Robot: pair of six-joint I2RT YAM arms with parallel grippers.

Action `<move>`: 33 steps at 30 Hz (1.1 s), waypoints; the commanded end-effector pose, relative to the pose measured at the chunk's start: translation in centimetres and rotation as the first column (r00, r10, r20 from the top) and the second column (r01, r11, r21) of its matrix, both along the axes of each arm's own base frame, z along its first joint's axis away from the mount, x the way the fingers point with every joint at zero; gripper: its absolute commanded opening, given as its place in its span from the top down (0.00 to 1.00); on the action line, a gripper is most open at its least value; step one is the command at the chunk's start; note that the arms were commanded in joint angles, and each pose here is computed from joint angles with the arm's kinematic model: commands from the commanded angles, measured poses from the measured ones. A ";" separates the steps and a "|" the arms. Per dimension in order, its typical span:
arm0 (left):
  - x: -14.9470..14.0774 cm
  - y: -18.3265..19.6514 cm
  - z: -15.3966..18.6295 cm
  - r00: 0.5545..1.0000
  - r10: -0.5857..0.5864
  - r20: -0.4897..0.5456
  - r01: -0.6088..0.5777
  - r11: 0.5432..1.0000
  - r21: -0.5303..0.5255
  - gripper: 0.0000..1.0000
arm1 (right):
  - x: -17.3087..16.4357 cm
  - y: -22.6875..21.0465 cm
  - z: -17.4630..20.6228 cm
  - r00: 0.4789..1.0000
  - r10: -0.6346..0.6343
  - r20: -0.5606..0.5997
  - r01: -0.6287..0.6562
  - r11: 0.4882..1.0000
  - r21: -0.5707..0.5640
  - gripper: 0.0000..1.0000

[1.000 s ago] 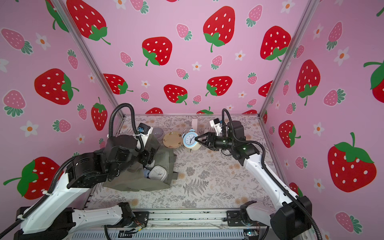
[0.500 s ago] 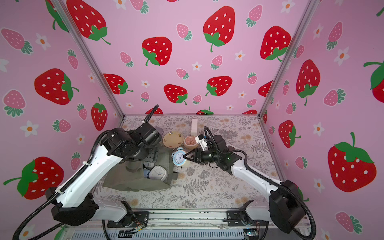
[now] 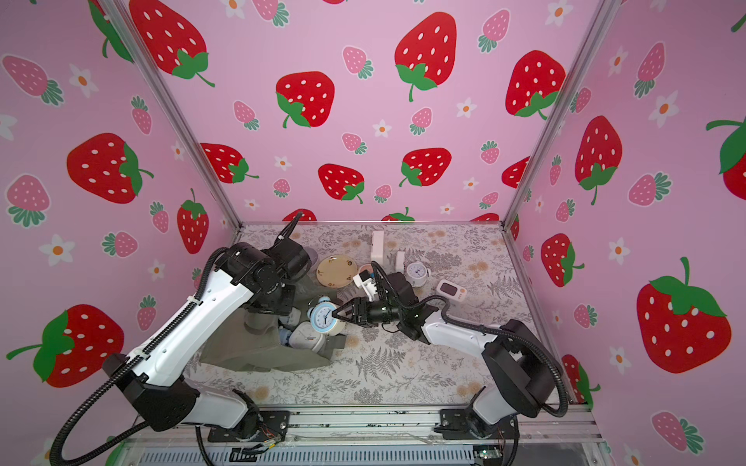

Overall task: Put the alarm clock into the canvas bag
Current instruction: Place the alarm at the canvas bag.

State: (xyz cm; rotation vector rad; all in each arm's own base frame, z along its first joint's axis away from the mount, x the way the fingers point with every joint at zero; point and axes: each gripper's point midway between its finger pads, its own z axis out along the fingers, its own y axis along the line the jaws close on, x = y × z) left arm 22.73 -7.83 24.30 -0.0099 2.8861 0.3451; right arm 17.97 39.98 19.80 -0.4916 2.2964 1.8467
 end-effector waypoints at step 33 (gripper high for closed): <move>-3.0 6.4 7.3 0.976 0.185 0.112 -0.155 0.960 -0.233 1.00 | -1.5 20.1 4.7 0.927 0.037 0.373 -0.035 0.999 -0.010 0.00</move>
